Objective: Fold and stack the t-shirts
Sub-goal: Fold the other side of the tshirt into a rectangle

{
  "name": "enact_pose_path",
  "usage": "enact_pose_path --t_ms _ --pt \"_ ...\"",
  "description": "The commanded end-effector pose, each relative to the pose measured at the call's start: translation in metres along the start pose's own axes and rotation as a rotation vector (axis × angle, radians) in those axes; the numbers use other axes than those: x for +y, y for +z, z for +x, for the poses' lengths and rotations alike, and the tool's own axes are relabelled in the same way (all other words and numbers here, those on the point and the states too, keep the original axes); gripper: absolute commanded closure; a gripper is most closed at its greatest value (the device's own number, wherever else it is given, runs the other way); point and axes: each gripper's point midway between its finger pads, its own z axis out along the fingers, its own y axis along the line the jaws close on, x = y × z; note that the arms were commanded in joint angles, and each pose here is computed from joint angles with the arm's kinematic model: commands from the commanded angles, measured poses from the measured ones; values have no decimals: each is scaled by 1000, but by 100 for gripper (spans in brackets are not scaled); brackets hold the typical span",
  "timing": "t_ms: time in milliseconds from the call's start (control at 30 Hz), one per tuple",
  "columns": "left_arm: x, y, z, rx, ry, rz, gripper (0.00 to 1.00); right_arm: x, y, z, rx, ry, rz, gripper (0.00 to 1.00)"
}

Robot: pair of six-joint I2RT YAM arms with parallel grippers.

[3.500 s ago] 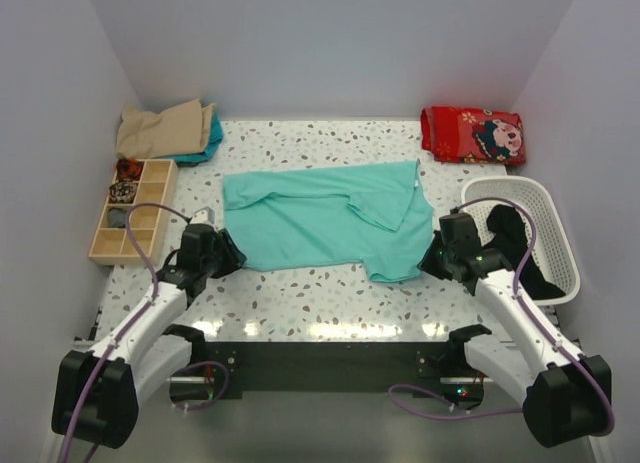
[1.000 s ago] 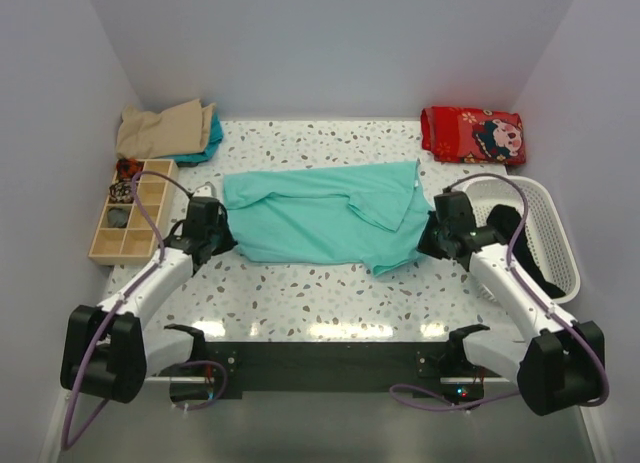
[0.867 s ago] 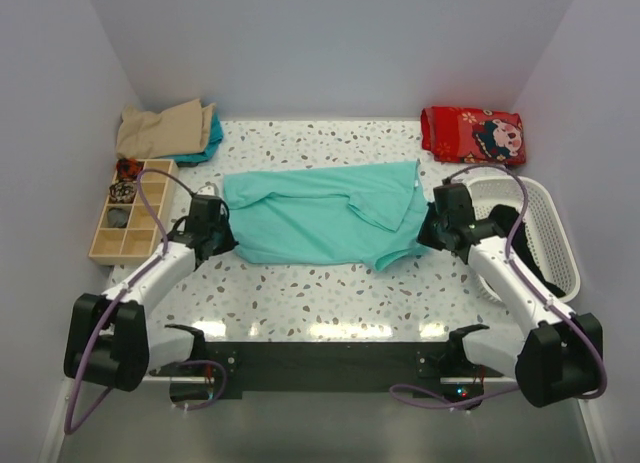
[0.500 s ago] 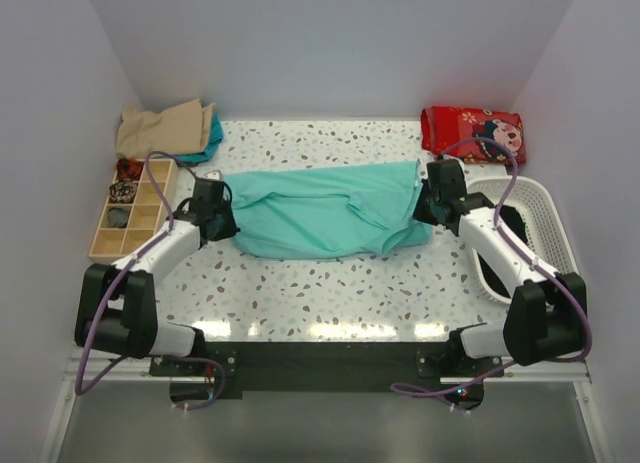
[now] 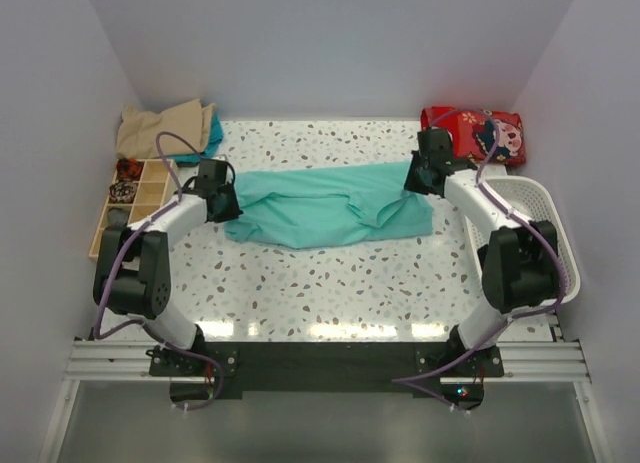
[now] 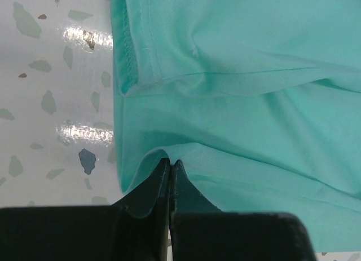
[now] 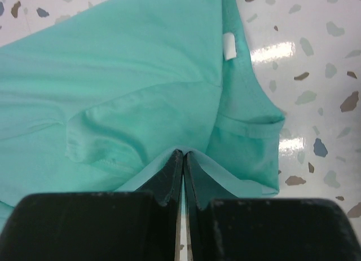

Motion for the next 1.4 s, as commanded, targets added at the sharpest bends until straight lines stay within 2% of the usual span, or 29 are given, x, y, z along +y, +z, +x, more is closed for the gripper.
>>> enact_pose_path --t_ms 0,233,333,367,400,433,467,500,533,567,667,800,933,1133,1367 --pt "1 6 -25 -34 22 3 100 12 4 -41 -73 -9 -34 97" --pt "7 23 -35 -23 -1 5 100 21 36 -58 -56 -18 -35 97" --pt "5 32 -42 -24 -17 15 88 20 54 -59 -43 -14 -27 96" --pt "5 34 -43 -23 -19 19 73 22 57 -60 -38 -11 -42 95" --pt "4 38 -46 -23 -20 19 67 23 68 -55 -16 -15 -46 92" --pt "3 38 -47 -22 -20 20 59 26 67 -61 -23 -25 -57 71" --pt "3 39 -47 -18 -23 19 26 25 69 -64 -31 -25 -50 61" --pt "5 37 -48 -21 -29 5 0 25 69 -68 -48 -25 -48 53" --pt "9 35 -50 -33 -31 -16 0 24 67 -74 -68 -22 -46 45" --pt "11 32 -53 -46 -36 -23 0 22 64 -80 -92 -16 -44 43" --pt "13 14 -68 -107 -39 -40 0 21 41 -101 -169 -21 -58 41" --pt "-1 -16 -84 -180 -22 42 0 31 15 -98 -167 -48 -143 40" --pt "-37 -27 -72 -138 19 254 0 53 13 -48 29 -19 -266 45" --pt "-77 -30 -36 -46 26 508 0 64 7 13 110 -74 -238 45" --pt "-93 -19 3 52 39 546 0 70 8 50 171 -109 -233 47"
